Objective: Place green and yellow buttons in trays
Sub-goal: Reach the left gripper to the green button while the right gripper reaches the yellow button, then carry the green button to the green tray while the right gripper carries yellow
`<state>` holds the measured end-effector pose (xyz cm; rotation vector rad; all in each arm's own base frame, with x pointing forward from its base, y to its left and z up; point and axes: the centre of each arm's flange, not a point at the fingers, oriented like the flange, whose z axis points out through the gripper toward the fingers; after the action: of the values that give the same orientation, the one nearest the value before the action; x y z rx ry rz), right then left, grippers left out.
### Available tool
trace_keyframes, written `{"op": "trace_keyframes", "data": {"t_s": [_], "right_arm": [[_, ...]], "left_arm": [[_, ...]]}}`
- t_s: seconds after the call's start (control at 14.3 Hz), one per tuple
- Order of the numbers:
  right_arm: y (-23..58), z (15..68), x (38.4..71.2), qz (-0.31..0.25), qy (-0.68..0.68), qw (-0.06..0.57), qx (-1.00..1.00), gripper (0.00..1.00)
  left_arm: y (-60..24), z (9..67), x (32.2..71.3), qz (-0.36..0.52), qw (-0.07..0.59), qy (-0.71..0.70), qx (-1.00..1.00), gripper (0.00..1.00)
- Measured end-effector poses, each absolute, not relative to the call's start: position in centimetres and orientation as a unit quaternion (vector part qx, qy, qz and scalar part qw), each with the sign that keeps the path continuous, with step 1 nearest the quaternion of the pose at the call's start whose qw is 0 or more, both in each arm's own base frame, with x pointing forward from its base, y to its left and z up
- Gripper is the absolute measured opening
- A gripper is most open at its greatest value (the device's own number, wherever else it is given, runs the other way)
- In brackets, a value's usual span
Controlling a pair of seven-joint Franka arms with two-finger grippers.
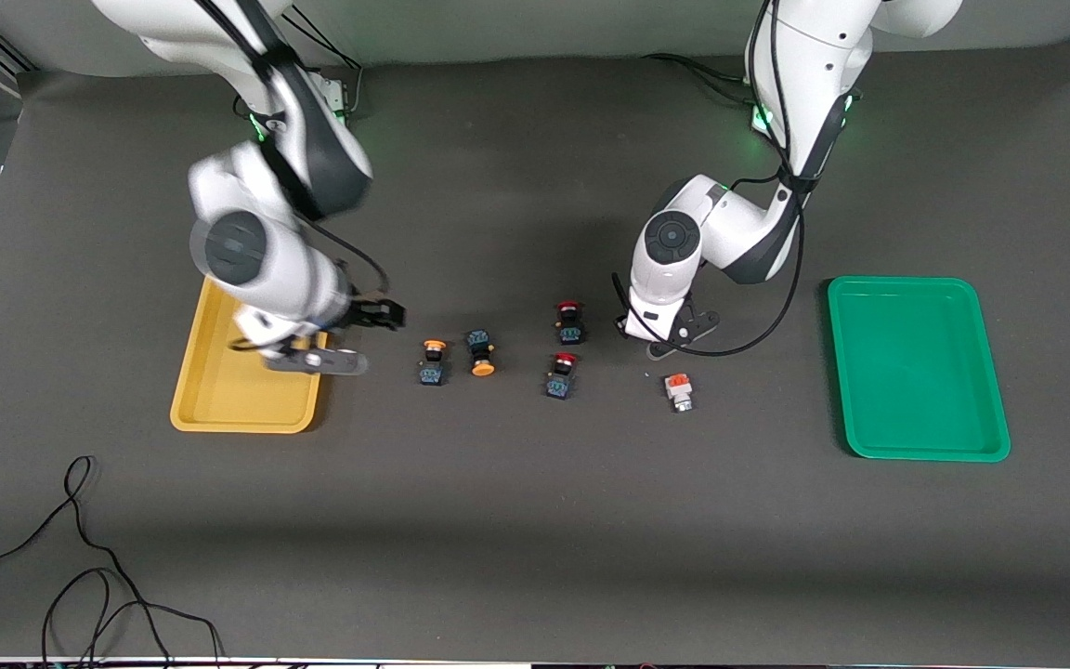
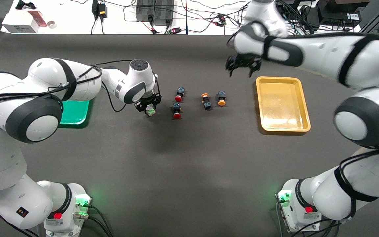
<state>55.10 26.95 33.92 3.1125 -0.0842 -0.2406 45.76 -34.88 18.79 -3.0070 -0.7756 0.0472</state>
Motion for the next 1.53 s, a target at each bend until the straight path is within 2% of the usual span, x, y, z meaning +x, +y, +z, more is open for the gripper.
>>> {"op": "trace_keyframes", "data": {"t_s": [0.07,0.21,0.35,0.56,0.7,0.91,0.98,1.26,1.53], "right_arm": [[28.0,31.2,55.3,-0.073,-0.027,0.007,0.997,1.0],[29.5,26.9,55.5,-0.068,-0.038,-0.009,0.997,1.0],[30.7,23.7,55.4,-0.059,-0.037,-0.012,0.997,1.0],[31.5,20.2,55.2,-0.048,-0.033,-0.008,0.998,1.0],[31.3,18.3,55.3,-0.042,-0.035,-0.004,0.998,1.0],[30.7,17.0,55.4,-0.043,-0.039,0.002,0.998,0.95],[30.6,17.0,55.5,-0.042,-0.039,0.002,0.998,0.87],[30.8,18.0,56.1,-0.034,-0.049,-0.003,0.998,0.43],[29.2,24.1,57.6,-0.045,-0.061,-0.002,0.997,0.41]], "left_arm": [[-34.9,18.9,45.8,0.014,0.017,-0.25,-0.968,0.41],[-34.7,19.4,46.4,0.011,0.015,-0.254,-0.967,0.41],[-34.1,22.5,48.1,0.006,0.014,-0.259,-0.966,0.41],[-31.2,34.9,51.6,0.015,0.025,-0.22,-0.975,0.41],[-28.8,44.3,52.1,0.028,0.027,-0.169,-0.985,0.41],[-24.5,50.9,52.2,0.043,0.028,-0.105,-0.993,0.41],[-22.3,51.2,52.8,0.05,0.029,-0.095,-0.994,0.41],[-7.4,50.8,56.2,0.082,0.02,-0.071,-0.994,0.41],[5.1,49.9,56.9,0.075,0.008,-0.036,-0.996,0.41]]}}
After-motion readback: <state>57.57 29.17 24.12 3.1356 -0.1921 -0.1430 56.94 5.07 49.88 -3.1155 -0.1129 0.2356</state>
